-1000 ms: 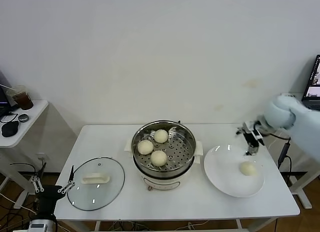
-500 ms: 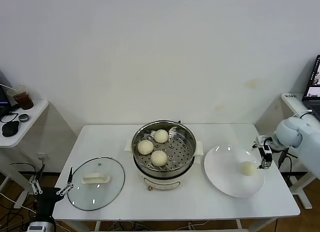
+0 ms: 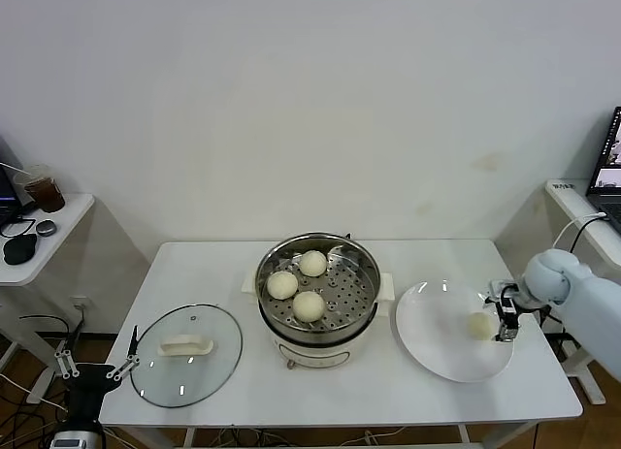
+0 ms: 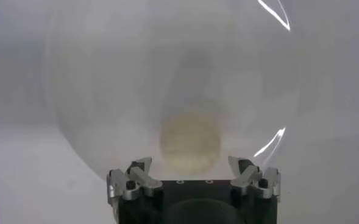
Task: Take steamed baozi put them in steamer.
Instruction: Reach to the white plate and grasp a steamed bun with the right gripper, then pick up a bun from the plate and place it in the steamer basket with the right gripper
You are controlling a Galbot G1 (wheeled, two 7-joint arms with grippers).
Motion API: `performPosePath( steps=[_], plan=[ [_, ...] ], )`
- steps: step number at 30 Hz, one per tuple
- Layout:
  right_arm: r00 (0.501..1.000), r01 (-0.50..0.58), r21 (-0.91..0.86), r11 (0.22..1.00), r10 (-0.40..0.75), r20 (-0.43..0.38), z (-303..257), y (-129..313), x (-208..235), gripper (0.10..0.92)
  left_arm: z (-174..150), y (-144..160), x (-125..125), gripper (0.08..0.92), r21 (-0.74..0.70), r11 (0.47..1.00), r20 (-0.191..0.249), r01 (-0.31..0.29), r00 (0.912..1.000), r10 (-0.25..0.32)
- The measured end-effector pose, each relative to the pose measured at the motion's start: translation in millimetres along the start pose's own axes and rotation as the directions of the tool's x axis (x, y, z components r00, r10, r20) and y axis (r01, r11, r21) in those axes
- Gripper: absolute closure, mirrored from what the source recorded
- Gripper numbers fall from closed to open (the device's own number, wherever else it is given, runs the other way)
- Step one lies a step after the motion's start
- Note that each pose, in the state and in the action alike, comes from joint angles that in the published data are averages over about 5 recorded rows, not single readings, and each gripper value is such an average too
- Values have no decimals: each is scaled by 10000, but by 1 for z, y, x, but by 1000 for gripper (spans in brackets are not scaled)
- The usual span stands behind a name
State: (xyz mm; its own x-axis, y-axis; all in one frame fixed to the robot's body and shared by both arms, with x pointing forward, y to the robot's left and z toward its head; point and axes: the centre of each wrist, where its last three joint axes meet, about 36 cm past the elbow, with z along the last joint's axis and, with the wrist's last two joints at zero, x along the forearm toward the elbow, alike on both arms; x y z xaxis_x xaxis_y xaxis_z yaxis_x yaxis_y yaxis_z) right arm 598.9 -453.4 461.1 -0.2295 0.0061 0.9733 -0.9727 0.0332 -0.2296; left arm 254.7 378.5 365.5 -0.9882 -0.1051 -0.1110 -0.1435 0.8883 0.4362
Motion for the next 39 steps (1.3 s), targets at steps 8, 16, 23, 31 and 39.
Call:
performPosePath(
  steps=[8, 16, 23, 31, 39],
  plan=[
    [10000, 0, -59, 10000, 0, 25, -6, -3, -13, 256, 0, 1, 0, 177, 8, 10000, -1, 30, 10000, -30],
    [9999, 86, -66, 9999, -86, 66, -10, -5, -14, 462, 1, 1, 0, 177, 20, 10000, 2, 53, 10000, -53],
    [9999, 4, -92, 10000, -3, 141, -14, -11, 1, 574, 0, 2, -1, 177, -11, 10000, 40, 20, 10000, -20],
    [9969, -511, -42, 9987, 512, 590, -31, -38, 67, 564, -1, -1, -8, 177, 31, 10000, 187, -78, 9998, 78],
    [9762, -1316, 371, 9906, 1230, 1784, -105, -71, 167, 562, -2, -5, -13, 177, 92, 9997, 300, -222, 9993, 219]
  ],
)
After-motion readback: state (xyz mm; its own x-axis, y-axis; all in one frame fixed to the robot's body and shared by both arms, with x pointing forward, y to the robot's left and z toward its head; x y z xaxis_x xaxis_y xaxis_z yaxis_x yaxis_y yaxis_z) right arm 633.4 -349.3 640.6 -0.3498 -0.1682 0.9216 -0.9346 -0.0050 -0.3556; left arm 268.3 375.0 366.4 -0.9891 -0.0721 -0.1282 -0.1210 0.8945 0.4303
